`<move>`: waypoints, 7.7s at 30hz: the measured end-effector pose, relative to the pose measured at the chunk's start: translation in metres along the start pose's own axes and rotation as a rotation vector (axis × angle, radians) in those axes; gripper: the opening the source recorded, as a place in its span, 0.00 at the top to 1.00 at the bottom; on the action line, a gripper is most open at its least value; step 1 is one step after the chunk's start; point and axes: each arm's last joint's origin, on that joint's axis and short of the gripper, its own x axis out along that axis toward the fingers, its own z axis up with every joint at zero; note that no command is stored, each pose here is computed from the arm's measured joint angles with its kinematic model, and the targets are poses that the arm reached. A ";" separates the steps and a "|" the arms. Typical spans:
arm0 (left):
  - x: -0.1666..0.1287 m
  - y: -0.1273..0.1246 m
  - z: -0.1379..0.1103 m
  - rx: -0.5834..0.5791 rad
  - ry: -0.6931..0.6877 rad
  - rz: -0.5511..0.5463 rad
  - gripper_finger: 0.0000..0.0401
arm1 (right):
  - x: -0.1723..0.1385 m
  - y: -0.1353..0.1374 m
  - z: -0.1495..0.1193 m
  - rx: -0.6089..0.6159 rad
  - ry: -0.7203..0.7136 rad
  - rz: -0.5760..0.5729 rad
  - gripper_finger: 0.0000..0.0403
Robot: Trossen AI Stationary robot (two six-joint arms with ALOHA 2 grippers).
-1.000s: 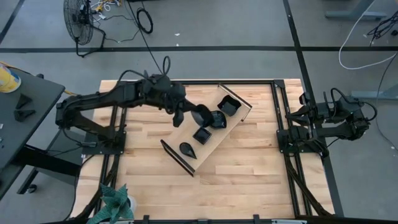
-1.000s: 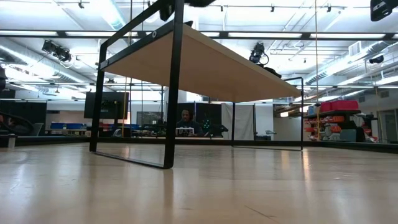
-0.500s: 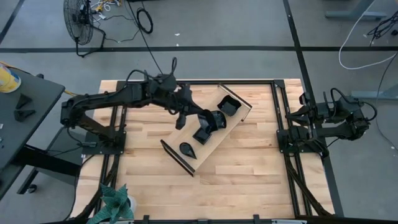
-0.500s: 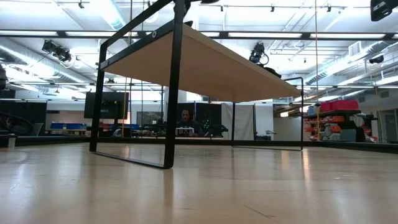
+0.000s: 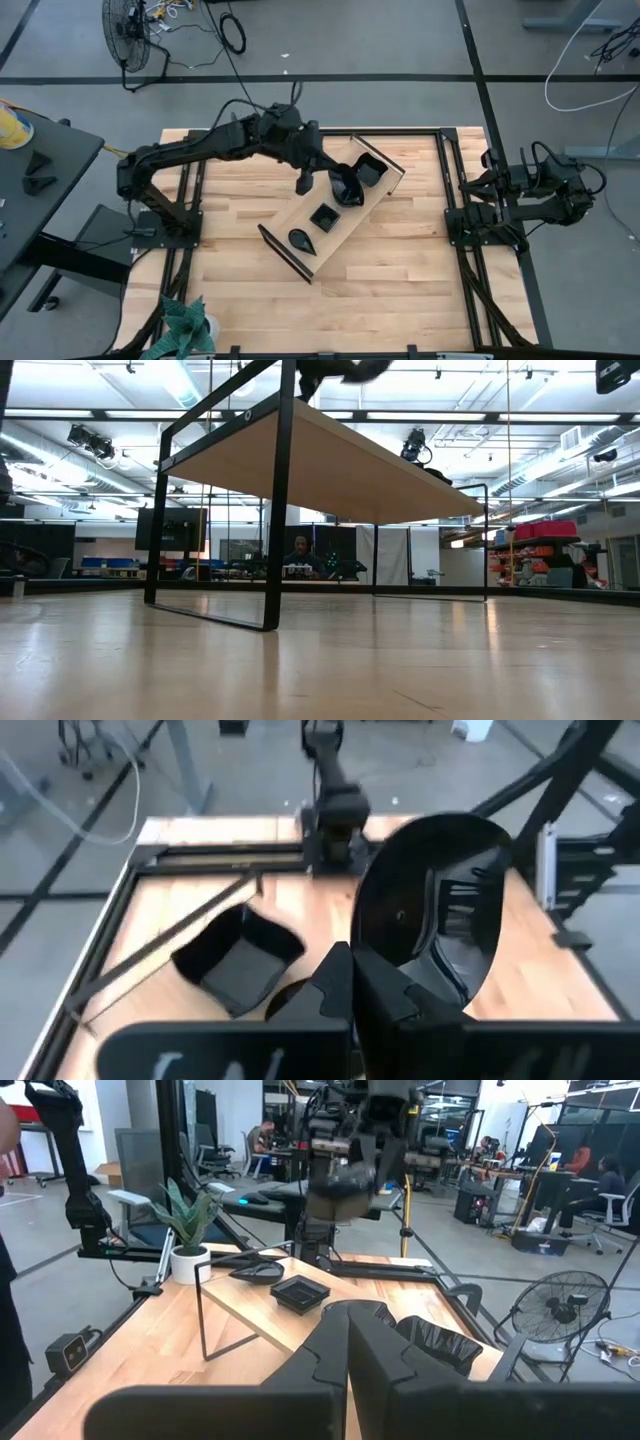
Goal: Pick & Place Mini shaped plates
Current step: Stack the black leaf shaped bowl on top of the black leaf shaped bowl on the shelf, then return to Home Position
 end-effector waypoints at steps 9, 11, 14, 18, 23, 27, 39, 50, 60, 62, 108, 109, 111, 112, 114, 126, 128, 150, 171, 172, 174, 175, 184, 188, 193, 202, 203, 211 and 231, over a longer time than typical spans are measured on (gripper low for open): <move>0.031 0.021 -0.027 -0.138 0.164 0.001 1.00 | 0.000 0.000 0.000 0.000 -0.001 0.000 0.97; 0.038 0.024 -0.032 -0.146 0.176 -0.028 1.00 | 0.000 0.000 0.000 0.000 -0.001 0.000 0.97; 0.046 0.025 -0.037 -0.116 0.191 -0.058 0.99 | 0.000 0.000 0.000 0.000 -0.001 0.000 0.97; 0.055 0.027 -0.044 -0.127 0.218 -0.070 0.99 | 0.000 0.000 0.000 0.000 -0.001 0.000 0.97; 0.058 0.028 -0.047 -0.122 0.229 -0.054 0.99 | 0.000 0.000 0.000 0.000 -0.001 0.000 0.97; 0.062 0.031 -0.052 -0.114 0.244 -0.053 0.99 | 0.000 0.000 0.000 0.000 -0.001 0.000 0.97; 0.070 0.035 -0.060 -0.120 0.281 -0.029 0.99 | 0.000 0.000 0.000 0.000 -0.001 0.000 0.97; 0.071 0.034 -0.059 -0.114 0.280 -0.018 0.96 | 0.000 0.000 0.000 0.000 -0.001 0.000 0.97; 0.071 0.034 -0.059 -0.114 0.281 -0.014 0.80 | 0.000 0.000 0.000 0.000 -0.001 0.000 0.97; 0.071 0.034 -0.059 -0.114 0.281 -0.013 0.78 | 0.000 0.000 0.000 0.000 -0.001 0.000 0.97; -0.057 -0.073 -0.075 -0.046 0.338 -0.132 0.99 | 0.000 0.000 0.000 0.000 -0.001 0.000 0.97; -0.061 -0.075 -0.081 -0.048 0.324 -0.131 0.99 | 0.000 0.000 0.000 0.000 -0.001 0.000 0.97; -0.069 -0.079 -0.089 -0.042 0.283 -0.117 0.99 | 0.000 0.000 0.000 0.000 -0.001 0.000 0.97; -0.073 -0.081 -0.094 -0.037 0.274 -0.109 0.99 | 0.000 0.000 0.000 0.000 -0.001 0.000 0.97; -0.078 -0.083 -0.104 -0.040 0.251 -0.085 0.99 | 0.000 0.000 0.000 0.000 -0.001 0.000 0.97; -0.097 -0.085 -0.161 -0.076 0.041 -0.064 0.99 | 0.000 0.000 0.000 0.000 -0.002 0.000 0.97; -0.097 -0.086 -0.174 -0.073 0.020 -0.064 0.99 | 0.000 0.000 0.000 0.000 -0.001 0.000 0.97; -0.113 -0.090 -0.264 -0.053 -0.134 -0.060 0.99 | 0.000 0.000 0.000 0.000 -0.001 0.000 0.97; -0.121 -0.091 -0.295 -0.009 -0.301 -0.043 1.00 | 0.000 0.000 0.000 0.000 -0.001 0.000 0.97; -0.121 -0.091 -0.296 0.005 -0.309 -0.041 1.00 | 0.000 0.000 0.000 0.000 -0.001 0.000 0.97; -0.122 -0.091 -0.299 0.025 -0.323 -0.038 1.00 | 0.000 0.000 0.000 0.000 -0.001 0.000 0.97; -0.122 -0.091 -0.301 0.027 -0.327 -0.038 1.00 | 0.000 0.000 0.000 0.000 -0.001 0.000 0.97; -0.126 -0.092 -0.304 0.039 -0.368 -0.048 1.00 | 0.000 0.000 0.000 0.000 -0.001 0.000 0.97; -0.130 -0.092 -0.302 0.081 -0.403 -0.038 1.00 | 0.000 0.000 0.000 0.000 -0.002 0.000 0.97; -0.133 -0.092 -0.302 0.087 -0.432 -0.033 1.00 | 0.000 0.000 0.000 0.000 -0.001 0.000 0.97; -0.137 -0.093 -0.300 0.090 -0.467 -0.027 1.00 | 0.000 0.000 0.000 0.000 -0.001 0.000 0.97; -0.137 -0.093 -0.300 0.090 -0.465 -0.026 0.99 | 0.000 0.000 0.000 0.000 -0.001 0.000 0.97; -0.135 -0.092 -0.301 0.085 -0.447 -0.016 0.99 | 0.000 0.000 0.000 0.000 -0.002 0.000 0.97; -0.136 -0.092 -0.299 0.088 -0.471 -0.017 0.99 | 0.000 0.000 0.000 0.000 -0.002 0.000 0.97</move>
